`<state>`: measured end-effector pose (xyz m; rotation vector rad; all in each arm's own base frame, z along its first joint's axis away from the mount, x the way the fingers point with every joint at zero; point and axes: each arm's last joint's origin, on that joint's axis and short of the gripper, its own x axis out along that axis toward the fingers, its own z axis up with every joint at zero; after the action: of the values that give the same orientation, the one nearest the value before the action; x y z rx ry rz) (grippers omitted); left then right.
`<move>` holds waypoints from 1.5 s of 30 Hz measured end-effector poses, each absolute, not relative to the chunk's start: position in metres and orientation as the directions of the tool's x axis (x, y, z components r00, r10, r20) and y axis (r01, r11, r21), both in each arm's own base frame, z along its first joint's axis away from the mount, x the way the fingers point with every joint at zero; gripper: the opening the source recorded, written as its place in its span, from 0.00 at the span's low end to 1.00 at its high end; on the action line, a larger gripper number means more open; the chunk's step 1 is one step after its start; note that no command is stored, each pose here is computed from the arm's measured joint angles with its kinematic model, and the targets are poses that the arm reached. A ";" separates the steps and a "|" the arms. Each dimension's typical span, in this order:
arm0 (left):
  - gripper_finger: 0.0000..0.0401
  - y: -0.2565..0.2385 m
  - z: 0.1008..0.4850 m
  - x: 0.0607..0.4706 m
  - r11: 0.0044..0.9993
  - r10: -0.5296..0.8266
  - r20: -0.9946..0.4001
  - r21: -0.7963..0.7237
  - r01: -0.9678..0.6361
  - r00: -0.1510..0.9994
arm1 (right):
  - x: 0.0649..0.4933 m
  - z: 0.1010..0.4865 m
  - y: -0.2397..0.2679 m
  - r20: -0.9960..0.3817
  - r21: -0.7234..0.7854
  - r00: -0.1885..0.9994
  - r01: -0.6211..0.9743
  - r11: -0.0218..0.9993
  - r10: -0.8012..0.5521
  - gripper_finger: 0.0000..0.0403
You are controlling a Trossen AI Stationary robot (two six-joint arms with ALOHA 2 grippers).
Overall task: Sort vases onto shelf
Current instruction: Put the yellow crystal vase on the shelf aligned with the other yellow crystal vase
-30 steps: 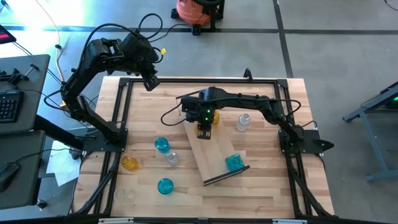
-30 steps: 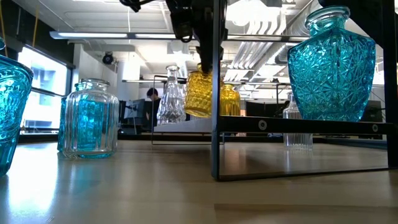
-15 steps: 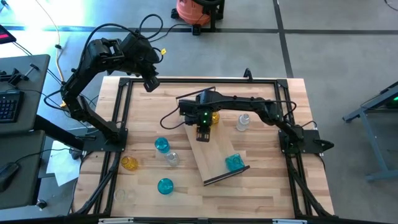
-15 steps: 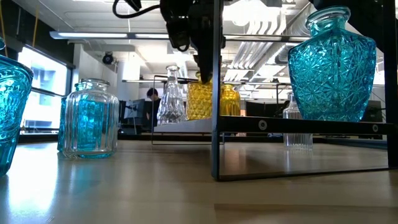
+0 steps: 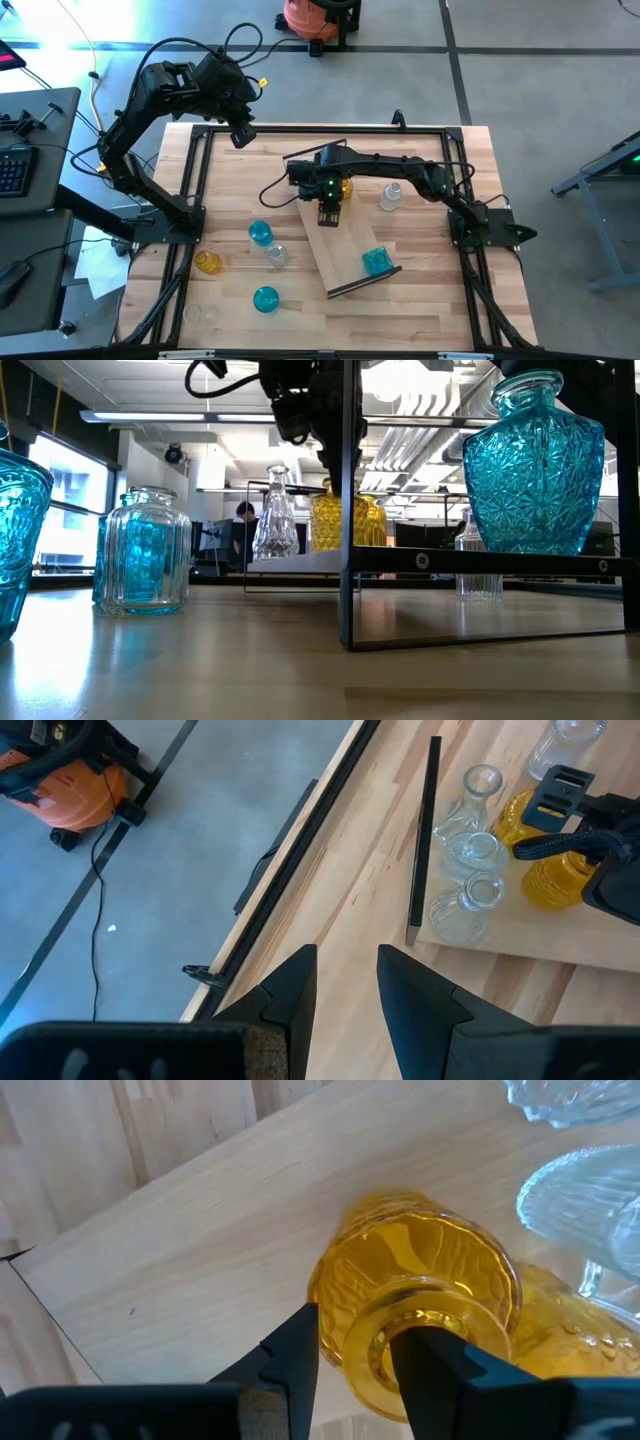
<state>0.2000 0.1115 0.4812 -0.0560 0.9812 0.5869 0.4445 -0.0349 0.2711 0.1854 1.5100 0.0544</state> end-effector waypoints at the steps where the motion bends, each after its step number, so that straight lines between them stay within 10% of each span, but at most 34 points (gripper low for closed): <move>1: 0.25 0.111 0.481 0.200 0.844 0.442 -0.795 0.213 -0.491 0.415 | 0.445 0.271 -0.035 -0.986 0.157 0.066 0.079 0.984 0.152 0.28; 45: 0.25 0.111 0.481 0.200 0.847 0.442 -0.795 0.218 -0.486 0.415 | 0.439 0.287 -0.029 -0.977 0.194 0.105 0.066 0.979 0.187 0.28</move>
<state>0.1998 0.1114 0.4813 -0.0492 0.9831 0.5832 0.4392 -0.0288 0.2868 0.2079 1.4666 0.0897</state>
